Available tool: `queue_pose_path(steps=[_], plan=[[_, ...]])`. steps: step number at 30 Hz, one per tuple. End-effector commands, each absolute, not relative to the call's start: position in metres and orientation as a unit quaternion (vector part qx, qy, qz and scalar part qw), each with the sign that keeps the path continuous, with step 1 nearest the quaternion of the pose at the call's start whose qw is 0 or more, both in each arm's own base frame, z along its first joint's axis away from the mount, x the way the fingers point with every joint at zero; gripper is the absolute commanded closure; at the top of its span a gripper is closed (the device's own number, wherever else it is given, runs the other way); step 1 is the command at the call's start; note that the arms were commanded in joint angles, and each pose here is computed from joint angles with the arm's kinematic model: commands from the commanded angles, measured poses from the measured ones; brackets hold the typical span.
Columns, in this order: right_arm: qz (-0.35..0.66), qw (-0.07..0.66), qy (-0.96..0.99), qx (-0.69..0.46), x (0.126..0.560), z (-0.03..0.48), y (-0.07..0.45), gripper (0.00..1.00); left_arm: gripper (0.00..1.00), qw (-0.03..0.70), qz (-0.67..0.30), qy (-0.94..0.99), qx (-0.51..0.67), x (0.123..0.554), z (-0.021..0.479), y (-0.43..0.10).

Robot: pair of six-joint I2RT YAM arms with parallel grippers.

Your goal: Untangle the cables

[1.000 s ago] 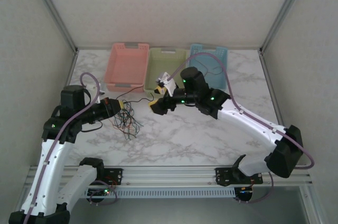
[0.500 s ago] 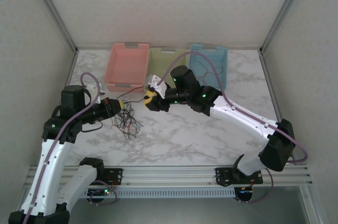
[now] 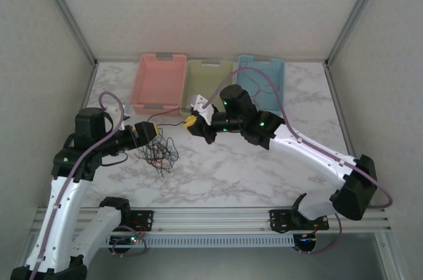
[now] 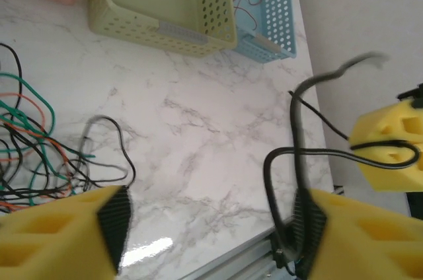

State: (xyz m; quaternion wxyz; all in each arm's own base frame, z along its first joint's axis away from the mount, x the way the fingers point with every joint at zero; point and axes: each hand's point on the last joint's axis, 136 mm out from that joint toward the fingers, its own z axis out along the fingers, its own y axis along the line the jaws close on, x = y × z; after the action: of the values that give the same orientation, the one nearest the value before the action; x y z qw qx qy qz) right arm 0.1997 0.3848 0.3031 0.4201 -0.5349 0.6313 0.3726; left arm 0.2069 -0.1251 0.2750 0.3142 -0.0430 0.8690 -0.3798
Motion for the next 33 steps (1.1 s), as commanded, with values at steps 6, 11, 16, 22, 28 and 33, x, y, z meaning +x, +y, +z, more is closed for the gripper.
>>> queue_pose_path(steps=[6,11,16,22,28,33], plan=[[0.368,0.472,0.637,-0.485,0.192,0.329,0.353,1.00,0.19,0.325,-0.362,0.872,-0.054,0.204,0.272,-0.119],[0.331,0.496,0.676,-0.433,0.210,0.321,0.327,1.00,0.19,0.337,-0.326,0.878,-0.095,0.208,0.265,-0.103],[0.257,0.516,0.742,-0.342,0.254,0.309,0.295,1.00,0.18,0.355,-0.304,0.876,-0.117,0.206,0.267,-0.091],[0.166,0.475,0.834,-0.226,0.318,0.278,0.280,1.00,0.19,0.354,-0.263,0.889,-0.121,0.205,0.257,-0.080],[0.103,0.465,0.868,-0.136,0.377,0.256,0.287,1.00,0.19,0.365,-0.243,0.890,-0.124,0.207,0.255,-0.073],[0.056,0.444,0.886,-0.120,0.418,0.228,0.301,1.00,0.20,0.364,-0.244,0.890,-0.123,0.207,0.248,-0.073]])
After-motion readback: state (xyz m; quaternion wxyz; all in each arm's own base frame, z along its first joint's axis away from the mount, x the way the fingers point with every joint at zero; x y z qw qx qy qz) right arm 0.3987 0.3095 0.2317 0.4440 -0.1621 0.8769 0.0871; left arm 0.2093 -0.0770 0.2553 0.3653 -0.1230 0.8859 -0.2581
